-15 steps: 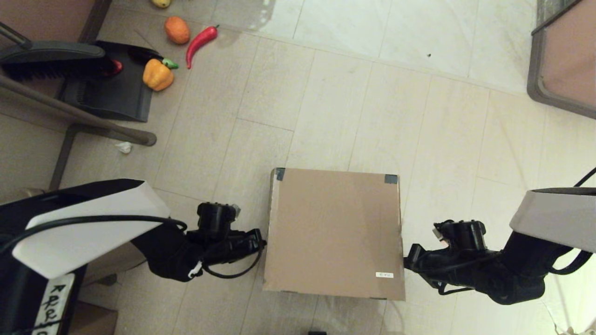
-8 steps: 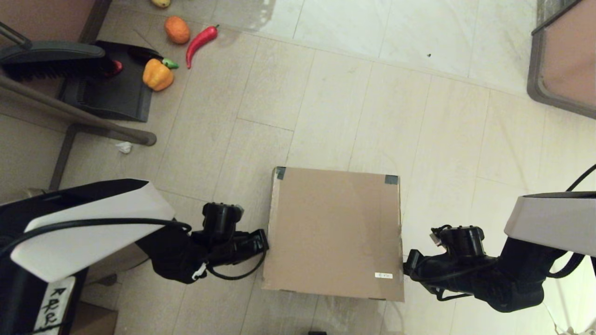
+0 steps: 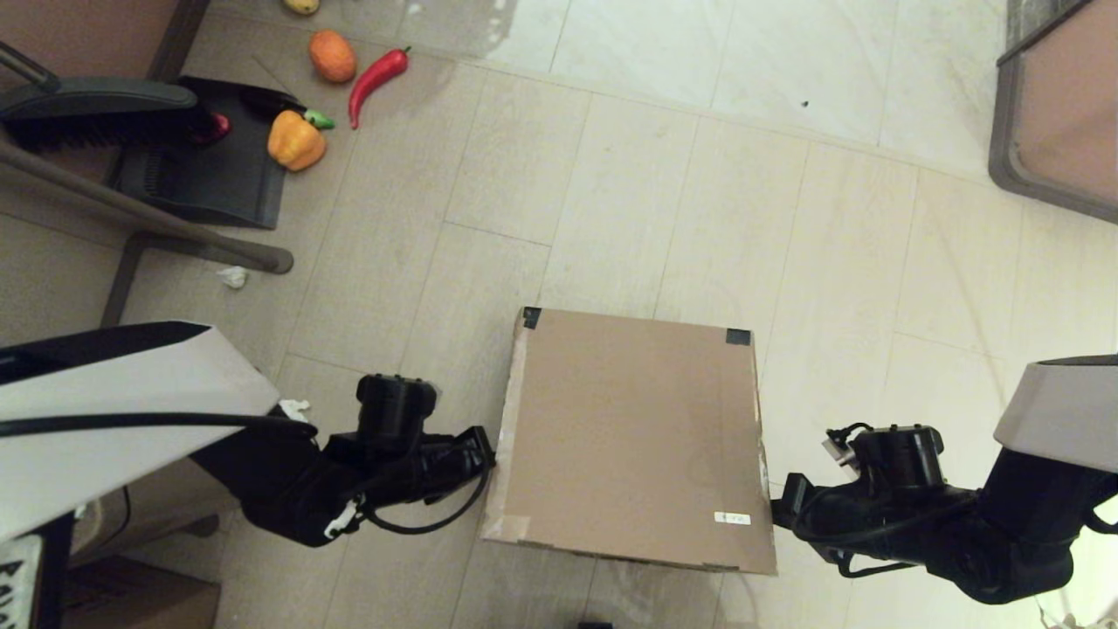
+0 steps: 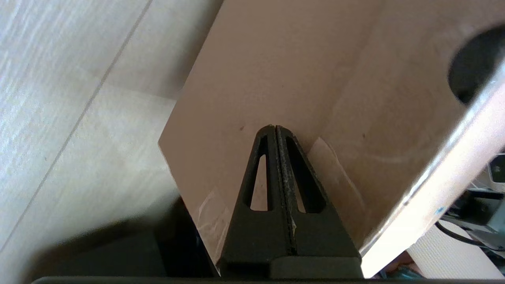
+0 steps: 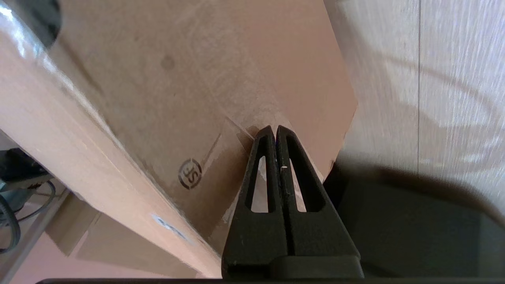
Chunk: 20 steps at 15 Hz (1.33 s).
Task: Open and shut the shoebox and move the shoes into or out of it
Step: Open the shoe box
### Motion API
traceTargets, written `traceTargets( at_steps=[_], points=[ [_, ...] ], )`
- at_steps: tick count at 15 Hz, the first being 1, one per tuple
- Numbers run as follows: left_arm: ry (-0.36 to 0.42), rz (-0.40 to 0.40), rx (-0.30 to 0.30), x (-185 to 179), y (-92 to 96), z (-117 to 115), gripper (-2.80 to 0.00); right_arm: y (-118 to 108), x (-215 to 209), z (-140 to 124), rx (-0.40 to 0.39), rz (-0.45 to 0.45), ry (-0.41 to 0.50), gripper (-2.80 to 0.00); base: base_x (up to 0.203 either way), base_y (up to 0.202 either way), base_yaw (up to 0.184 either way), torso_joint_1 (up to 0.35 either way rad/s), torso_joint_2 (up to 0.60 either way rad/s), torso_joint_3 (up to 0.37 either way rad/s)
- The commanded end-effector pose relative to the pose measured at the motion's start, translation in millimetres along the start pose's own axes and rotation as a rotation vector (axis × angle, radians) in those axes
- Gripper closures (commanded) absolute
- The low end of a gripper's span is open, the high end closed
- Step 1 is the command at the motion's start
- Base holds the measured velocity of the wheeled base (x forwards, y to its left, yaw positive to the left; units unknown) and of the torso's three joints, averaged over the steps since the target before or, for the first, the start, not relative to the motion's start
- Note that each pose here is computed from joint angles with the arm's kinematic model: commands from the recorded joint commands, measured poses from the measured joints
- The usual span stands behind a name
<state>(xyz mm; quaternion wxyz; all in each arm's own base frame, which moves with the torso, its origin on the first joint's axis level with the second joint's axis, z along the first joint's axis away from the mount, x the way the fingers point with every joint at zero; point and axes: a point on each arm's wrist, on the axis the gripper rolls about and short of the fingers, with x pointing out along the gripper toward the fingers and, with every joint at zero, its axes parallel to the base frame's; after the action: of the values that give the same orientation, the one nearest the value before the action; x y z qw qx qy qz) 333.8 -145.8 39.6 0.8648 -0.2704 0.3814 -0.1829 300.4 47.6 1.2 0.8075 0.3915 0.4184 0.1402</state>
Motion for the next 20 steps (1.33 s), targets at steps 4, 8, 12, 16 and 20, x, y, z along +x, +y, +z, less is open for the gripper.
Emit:
traceTargets(
  at_steps=[4,8,12,16,20],
  points=[
    [-0.017,-0.02,0.003,-23,-8.5,-1,0.0,7,-18,-8,-0.007,0.016,-0.001,0.0,0.0,0.0,0.0,0.0,0.0,0.0],
    [-0.001,-0.011,0.0,-36,-7.2,-9,0.0,4,-23,-14,-0.008,0.01,0.004,0.0,0.0,0.0,0.0,0.0,0.0,0.0],
    [-0.009,-0.019,0.004,-44,-10.0,-9,0.0,13,-33,-12,-0.017,0.036,-0.024,0.0,0.0,0.0,0.0,0.0,0.0,0.0],
    [-0.024,-0.035,0.012,-51,-16.2,-7,0.0,23,-41,-9,0.005,0.067,-0.049,0.0,0.0,0.0,0.0,0.0,0.0,0.0],
    [-0.044,-0.054,0.001,-62,-24.0,-5,0.0,37,-55,-7,0.086,0.146,-0.044,0.0,0.0,0.0,0.0,0.0,0.0,0.0]
  ],
)
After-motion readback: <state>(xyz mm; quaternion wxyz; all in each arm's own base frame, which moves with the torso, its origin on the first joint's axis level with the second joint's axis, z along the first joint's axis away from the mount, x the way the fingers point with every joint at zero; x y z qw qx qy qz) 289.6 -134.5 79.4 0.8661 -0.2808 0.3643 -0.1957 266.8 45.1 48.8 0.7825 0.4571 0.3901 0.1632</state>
